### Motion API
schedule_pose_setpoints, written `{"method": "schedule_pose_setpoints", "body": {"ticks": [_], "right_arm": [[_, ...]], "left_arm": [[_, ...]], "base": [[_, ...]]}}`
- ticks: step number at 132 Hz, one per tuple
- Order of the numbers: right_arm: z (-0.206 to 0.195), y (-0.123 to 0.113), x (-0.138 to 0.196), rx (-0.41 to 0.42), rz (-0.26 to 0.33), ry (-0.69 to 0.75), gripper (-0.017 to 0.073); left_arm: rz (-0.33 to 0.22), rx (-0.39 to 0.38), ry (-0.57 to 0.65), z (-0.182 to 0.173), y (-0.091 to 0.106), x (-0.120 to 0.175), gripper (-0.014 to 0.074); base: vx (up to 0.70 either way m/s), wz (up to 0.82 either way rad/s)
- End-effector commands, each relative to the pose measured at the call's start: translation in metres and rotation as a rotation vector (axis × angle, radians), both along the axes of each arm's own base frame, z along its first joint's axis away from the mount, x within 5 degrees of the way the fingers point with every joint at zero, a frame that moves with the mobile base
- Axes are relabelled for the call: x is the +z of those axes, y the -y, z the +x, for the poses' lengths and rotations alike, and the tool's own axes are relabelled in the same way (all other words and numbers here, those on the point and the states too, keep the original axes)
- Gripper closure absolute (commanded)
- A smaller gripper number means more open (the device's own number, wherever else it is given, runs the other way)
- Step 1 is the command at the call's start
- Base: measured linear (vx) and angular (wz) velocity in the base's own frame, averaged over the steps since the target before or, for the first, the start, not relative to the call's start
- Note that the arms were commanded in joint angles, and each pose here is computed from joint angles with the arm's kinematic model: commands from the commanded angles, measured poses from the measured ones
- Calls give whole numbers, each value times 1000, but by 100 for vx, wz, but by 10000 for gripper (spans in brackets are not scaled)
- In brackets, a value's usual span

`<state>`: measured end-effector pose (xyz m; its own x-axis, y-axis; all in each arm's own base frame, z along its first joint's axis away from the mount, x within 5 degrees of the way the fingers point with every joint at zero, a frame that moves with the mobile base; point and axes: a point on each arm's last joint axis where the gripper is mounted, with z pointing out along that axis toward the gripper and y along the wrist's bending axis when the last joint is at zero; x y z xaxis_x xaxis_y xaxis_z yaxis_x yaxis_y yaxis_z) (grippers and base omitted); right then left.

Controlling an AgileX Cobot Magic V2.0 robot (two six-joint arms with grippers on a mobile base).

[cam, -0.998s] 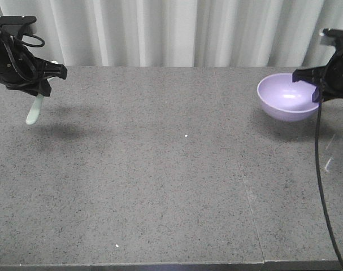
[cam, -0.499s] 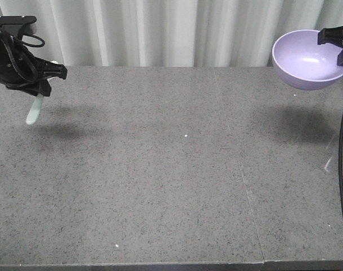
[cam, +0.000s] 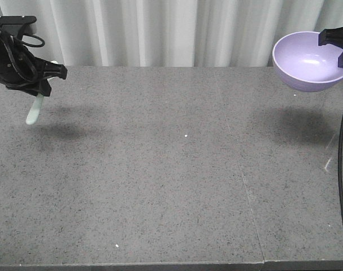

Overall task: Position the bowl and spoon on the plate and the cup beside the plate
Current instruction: 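Grip the lavender bowl rim with the right gripper and lift it, then turn the base toward the counter with the pale blue plate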

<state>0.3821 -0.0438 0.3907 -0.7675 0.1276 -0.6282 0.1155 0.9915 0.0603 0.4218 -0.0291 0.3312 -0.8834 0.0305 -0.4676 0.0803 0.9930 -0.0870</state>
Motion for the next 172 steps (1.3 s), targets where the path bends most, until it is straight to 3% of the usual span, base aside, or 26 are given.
{"method": "schedule_pose_setpoints", "body": {"ticks": [1,103,172], "right_arm": [[-11,-1,32,4,-23,136,566],[-11,-1,32,4,-23,136,566],[-11,-1,32,4,-23,136,566]], "left_arm": [[-23,-1,123,-9,3,34,601],[-23,-1,123,-9,3,34,601],[-23,-1,123,-9,3,34,601]], "base": [[0,0],[0,-1],[-2,-26]]}}
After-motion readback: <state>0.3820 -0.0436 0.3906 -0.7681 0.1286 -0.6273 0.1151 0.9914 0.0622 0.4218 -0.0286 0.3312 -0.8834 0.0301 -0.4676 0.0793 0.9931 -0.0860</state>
